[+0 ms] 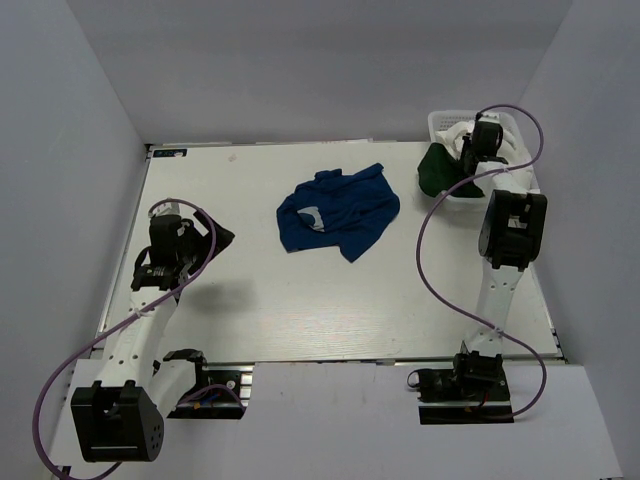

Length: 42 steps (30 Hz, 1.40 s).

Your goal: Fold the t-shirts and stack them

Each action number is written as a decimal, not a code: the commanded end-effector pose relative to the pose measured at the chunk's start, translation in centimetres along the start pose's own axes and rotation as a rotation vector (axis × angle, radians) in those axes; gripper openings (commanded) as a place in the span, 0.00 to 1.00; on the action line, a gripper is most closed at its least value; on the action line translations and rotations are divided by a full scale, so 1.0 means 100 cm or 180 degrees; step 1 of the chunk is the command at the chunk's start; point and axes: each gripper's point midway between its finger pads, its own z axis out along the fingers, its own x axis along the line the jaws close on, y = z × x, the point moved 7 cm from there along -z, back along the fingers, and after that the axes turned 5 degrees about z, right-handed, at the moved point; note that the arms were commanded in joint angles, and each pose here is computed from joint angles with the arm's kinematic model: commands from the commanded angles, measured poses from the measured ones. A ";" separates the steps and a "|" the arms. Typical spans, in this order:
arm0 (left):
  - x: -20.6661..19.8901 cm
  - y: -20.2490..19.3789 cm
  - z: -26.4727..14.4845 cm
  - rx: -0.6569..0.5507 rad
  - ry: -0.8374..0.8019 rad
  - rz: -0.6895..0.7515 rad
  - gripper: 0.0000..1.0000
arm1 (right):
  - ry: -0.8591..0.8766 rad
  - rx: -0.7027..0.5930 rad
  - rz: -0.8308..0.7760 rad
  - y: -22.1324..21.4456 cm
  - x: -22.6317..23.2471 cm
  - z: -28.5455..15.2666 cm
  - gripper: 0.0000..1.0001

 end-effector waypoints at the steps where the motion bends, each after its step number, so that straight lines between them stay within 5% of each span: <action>1: -0.007 0.007 -0.003 -0.0075 -0.0099 0.0050 0.99 | 0.0541 0.0489 0.0390 -0.009 0.003 -0.007 0.38; 4: -0.007 0.007 -0.003 -0.0075 -0.0100 0.0050 0.99 | 0.0935 0.0852 0.0375 -0.019 0.013 -0.011 0.76; 5: -0.007 0.007 -0.003 -0.0075 -0.0100 0.0050 0.99 | 0.0928 0.0868 0.0358 -0.017 0.011 -0.013 0.78; 12: -0.008 0.004 -0.002 -0.0027 -0.0173 0.0052 0.99 | 0.0483 0.0376 0.0296 0.040 -0.009 -0.077 0.79; 14: -0.009 0.005 -0.002 -0.0051 -0.0189 0.0056 0.99 | 0.0442 0.0144 0.0340 0.053 -0.011 -0.094 0.68; 19: -0.012 0.003 -0.004 -0.0024 -0.0293 0.0092 0.99 | 0.0212 0.0381 0.0284 0.029 -0.016 -0.097 0.70; 24: -0.012 0.004 -0.004 -0.0048 -0.0309 0.0097 0.99 | 0.0503 0.0659 0.0293 0.003 -0.002 -0.095 0.59; 34: -0.011 0.004 -0.001 -0.0010 -0.0243 0.0086 0.99 | 0.0697 0.1223 0.0585 -0.038 0.022 -0.055 0.75; 37: -0.010 0.005 0.000 -0.0029 -0.0215 0.0085 0.99 | 0.0727 0.1236 0.0695 -0.041 0.027 -0.046 0.61; 38: -0.011 0.007 -0.002 -0.0029 -0.0215 0.0085 0.99 | 0.0749 0.1221 0.0794 -0.039 0.028 -0.045 0.37; 40: -0.010 0.007 -0.001 -0.0048 -0.0186 0.0084 0.99 | 0.0804 0.1097 0.0862 -0.033 0.031 -0.042 0.11; 41: -0.012 0.010 -0.002 -0.0072 -0.0202 0.0088 0.99 | 0.0755 0.1055 0.0977 -0.030 0.030 -0.042 0.00; 42: -0.010 0.009 -0.002 -0.0062 -0.0155 0.0083 0.99 | 0.0749 0.0950 0.0993 -0.025 0.030 -0.041 0.00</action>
